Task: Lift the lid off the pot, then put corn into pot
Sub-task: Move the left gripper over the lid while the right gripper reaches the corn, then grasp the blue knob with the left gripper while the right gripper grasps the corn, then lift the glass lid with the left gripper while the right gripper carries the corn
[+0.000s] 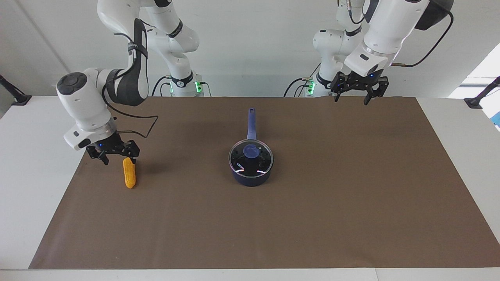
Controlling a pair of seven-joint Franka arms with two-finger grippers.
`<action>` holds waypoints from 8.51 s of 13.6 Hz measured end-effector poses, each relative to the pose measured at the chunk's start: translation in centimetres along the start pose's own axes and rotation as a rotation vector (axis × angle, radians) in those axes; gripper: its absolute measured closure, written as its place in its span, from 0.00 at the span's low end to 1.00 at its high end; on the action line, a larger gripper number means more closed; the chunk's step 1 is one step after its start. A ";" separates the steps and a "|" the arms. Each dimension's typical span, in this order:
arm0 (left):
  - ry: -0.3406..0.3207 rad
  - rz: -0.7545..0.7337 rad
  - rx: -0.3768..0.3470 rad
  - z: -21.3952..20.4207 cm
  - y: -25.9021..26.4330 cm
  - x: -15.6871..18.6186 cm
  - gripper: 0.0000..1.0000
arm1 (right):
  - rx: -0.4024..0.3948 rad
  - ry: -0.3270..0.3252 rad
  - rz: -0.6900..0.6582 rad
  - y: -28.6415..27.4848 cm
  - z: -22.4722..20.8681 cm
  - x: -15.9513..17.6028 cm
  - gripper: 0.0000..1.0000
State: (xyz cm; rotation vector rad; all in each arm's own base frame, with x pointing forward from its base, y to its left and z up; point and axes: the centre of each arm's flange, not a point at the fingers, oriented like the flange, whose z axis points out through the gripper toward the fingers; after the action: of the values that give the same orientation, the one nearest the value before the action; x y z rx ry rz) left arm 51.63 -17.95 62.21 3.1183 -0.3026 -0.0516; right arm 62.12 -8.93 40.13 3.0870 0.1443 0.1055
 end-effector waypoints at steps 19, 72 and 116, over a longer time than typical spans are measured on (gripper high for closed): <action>0.039 -0.257 0.039 13.5 20.2 6.5 0.00 | 0.022 -0.101 -0.139 1.3 10.4 -2.8 0.32; 0.091 -0.258 0.004 22.0 28.5 7.9 0.20 | -0.023 0.089 0.130 2.2 0.7 1.6 0.62; -0.081 -0.014 -0.024 14.2 -11.8 10.1 0.34 | 0.066 0.036 -0.031 -42.5 -6.0 1.2 0.62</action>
State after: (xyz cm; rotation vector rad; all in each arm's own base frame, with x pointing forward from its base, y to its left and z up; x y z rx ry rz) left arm 63.31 -8.38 47.54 3.0993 -0.2795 -0.1803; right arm 58.96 33.70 43.95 3.1486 0.2013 0.1578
